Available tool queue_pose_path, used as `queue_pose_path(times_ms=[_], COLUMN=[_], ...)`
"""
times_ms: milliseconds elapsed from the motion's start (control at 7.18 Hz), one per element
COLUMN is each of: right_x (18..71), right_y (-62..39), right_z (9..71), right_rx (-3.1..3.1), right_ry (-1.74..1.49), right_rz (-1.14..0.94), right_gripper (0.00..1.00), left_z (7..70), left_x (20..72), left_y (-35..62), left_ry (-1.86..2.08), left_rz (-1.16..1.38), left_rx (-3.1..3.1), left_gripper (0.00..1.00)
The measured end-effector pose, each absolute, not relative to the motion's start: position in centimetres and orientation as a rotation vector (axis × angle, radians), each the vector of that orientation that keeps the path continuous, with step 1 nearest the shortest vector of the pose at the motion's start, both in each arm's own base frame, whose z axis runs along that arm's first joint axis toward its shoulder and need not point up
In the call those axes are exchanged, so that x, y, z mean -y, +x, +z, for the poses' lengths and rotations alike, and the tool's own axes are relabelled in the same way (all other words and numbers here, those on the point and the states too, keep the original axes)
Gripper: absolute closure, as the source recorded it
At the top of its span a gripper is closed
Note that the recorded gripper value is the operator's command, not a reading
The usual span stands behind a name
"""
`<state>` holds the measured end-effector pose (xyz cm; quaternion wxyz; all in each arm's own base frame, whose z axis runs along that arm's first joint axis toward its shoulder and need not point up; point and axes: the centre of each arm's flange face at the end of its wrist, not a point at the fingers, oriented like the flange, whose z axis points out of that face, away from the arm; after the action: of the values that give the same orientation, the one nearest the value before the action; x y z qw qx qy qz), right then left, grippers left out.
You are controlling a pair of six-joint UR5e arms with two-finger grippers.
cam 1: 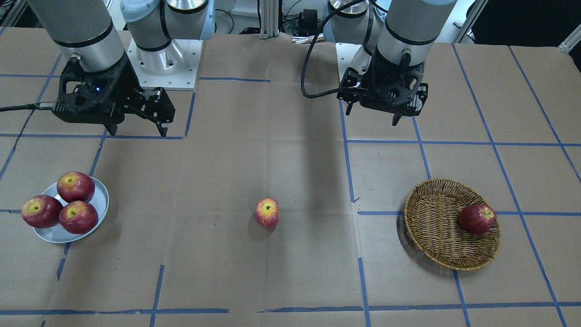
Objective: Transfer apple from basket to plate
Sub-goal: 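Set the apple down with the left gripper while the right arm approaches it, then lower the right gripper onto the apple and close it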
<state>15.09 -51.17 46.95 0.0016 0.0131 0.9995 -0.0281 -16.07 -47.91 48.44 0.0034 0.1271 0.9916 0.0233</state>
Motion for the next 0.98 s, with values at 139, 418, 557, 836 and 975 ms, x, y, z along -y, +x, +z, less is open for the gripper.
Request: queue_pose_path(times_ms=[139,418,557,836,975], right_x=[51.8,53.4,54.3,55.7,56.2], right_y=[17.3,24.1,27.2,33.3,35.8], right_z=[46.5,44.6,43.4,39.3,36.6], right_rx=[-3.135,-3.129,-3.126,-3.119,-3.114], right_ry=[0.048,0.071,0.081,0.123,0.128], right_rz=[-0.087,-0.081,-0.081,-0.087,-0.099], right_gripper=[0.00,0.00,0.00,0.00,0.00], left_z=[49.3,49.8,49.7,49.6,49.6], left_x=[47.3,47.2,47.3,47.3,47.4], left_y=[-15.3,-14.8,-14.7,-14.6,-14.6], left_ry=[0.391,0.380,0.377,0.374,0.373], left_rz=[0.055,0.034,0.033,0.032,0.032], left_rx=[-3.110,-3.111,-3.111,-3.111,-3.111], left_gripper=[0.01,0.01,0.01,0.01,0.01])
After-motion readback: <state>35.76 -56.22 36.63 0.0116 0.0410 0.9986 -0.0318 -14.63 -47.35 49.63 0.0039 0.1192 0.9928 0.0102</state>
